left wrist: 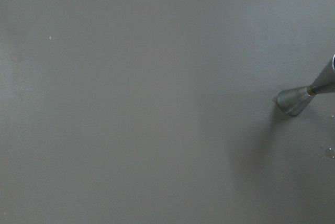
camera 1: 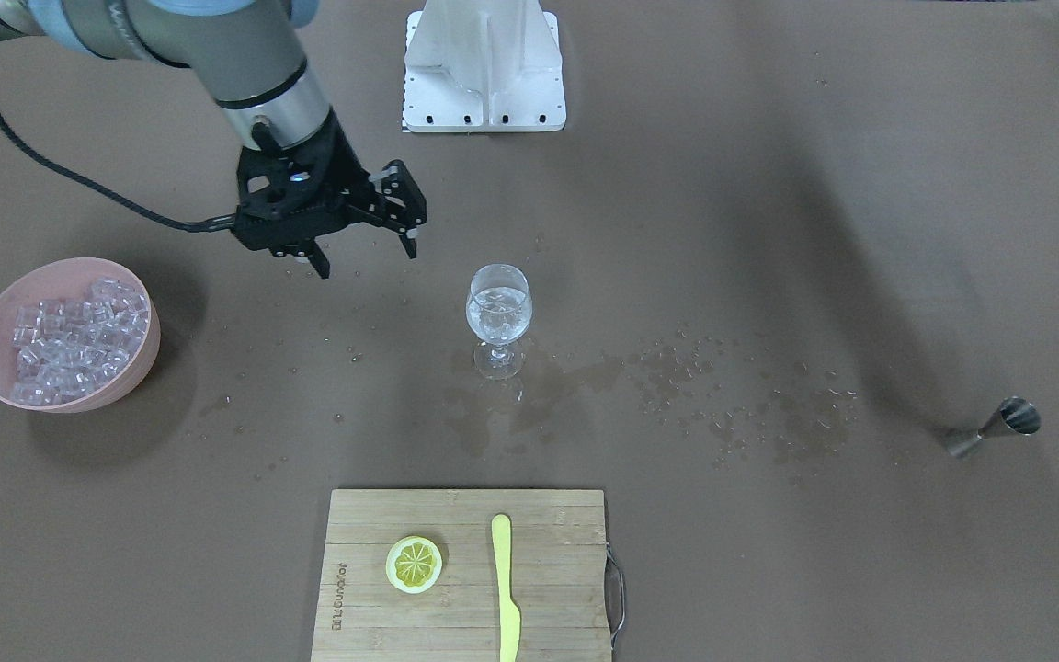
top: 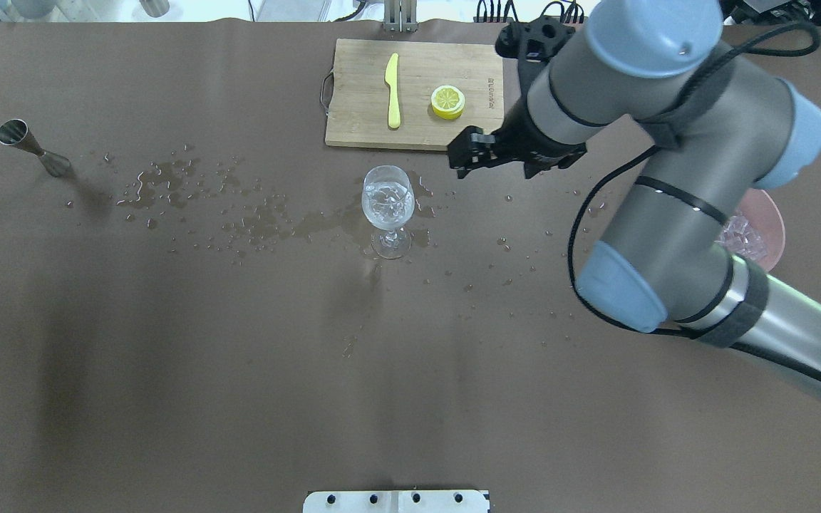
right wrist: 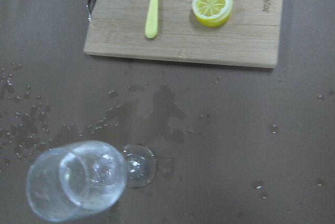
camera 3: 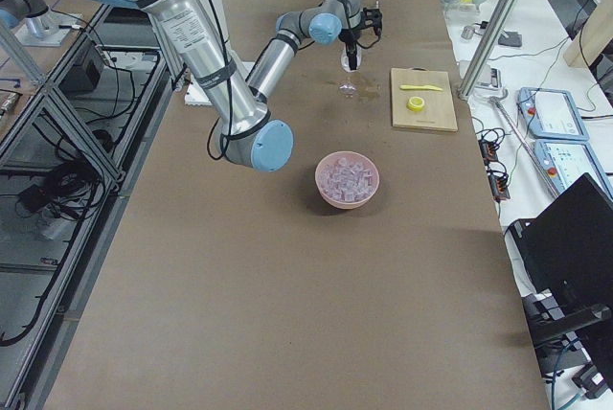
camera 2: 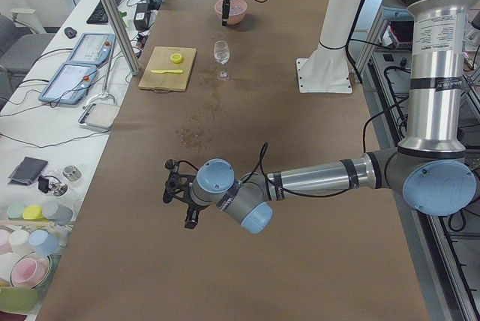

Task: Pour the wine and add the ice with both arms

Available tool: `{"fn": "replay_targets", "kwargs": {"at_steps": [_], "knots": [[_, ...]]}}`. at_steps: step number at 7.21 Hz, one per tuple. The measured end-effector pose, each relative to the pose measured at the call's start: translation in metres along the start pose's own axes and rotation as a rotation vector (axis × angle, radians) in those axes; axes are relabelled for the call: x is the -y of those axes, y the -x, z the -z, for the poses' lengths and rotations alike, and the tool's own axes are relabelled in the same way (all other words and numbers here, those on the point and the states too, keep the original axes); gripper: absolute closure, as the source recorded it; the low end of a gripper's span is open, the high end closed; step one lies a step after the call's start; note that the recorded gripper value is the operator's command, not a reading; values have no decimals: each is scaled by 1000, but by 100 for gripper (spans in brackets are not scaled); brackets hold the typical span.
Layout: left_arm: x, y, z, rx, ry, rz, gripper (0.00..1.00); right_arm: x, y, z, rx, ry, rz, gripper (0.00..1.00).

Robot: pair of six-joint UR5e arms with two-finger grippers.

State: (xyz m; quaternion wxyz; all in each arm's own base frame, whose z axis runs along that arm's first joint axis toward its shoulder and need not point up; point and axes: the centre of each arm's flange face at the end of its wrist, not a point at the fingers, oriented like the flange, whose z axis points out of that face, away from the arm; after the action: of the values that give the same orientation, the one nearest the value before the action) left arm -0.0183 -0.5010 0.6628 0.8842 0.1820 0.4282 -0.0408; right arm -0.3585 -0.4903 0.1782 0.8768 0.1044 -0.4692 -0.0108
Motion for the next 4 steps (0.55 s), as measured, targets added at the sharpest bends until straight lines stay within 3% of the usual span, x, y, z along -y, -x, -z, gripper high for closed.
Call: {"fn": "replay_targets", "kwargs": {"at_steps": [2,4], "knots": [[24,-31,0,-16,87,42,2,0,-101,23,-40,34,37,0],[33,-53,-3,-8,183,23,2,-2,-235,56,-89,71,136,0]]}}
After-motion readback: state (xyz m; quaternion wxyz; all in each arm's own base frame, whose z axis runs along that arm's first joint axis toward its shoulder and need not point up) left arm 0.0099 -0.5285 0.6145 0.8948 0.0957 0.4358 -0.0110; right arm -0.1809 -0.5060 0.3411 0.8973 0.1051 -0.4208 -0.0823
